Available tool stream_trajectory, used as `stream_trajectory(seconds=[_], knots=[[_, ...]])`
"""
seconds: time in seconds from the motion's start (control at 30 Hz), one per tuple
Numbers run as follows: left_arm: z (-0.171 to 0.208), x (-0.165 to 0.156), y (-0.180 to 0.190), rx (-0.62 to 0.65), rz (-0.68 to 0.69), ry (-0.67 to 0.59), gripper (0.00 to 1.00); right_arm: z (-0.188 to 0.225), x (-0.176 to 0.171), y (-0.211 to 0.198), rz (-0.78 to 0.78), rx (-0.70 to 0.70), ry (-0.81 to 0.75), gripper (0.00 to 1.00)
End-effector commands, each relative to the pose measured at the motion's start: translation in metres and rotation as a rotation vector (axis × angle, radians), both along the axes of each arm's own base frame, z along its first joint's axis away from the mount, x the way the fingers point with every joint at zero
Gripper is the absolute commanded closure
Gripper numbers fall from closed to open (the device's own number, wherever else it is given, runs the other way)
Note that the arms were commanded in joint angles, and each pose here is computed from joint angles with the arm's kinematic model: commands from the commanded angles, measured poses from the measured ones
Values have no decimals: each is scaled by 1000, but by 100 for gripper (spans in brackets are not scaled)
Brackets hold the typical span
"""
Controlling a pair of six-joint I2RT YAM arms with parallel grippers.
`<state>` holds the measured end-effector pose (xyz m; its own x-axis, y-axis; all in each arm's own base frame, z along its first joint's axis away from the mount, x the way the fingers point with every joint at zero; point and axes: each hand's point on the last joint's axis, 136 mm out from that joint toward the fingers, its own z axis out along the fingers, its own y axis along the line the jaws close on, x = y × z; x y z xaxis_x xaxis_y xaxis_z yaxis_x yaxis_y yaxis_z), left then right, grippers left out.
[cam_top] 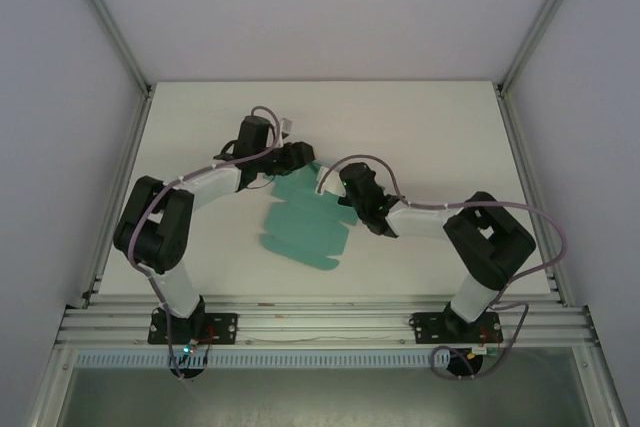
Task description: Assemble paper box
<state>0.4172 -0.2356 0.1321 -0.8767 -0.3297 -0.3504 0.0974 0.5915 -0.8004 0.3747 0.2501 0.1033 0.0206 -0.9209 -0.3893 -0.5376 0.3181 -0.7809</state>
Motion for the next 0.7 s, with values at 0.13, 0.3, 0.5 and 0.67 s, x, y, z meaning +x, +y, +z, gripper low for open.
stream_trajectory(seconds=[0.13, 0.3, 0.5, 0.67], knots=[[11, -3, -19, -62, -13, -32, 71, 14, -6, 15, 51, 50, -26, 96], [11, -9, -13, -22, -3, -34, 63, 18, -5, 13, 38, 56, -39, 96], [8, -30, 28, 211, 72, -73, 34, 27, -5, 6, 18, 90, -40, 95], [-1, -57, 93, 438, 220, -76, 0, 30, -7, 1, 23, 114, -33, 95]])
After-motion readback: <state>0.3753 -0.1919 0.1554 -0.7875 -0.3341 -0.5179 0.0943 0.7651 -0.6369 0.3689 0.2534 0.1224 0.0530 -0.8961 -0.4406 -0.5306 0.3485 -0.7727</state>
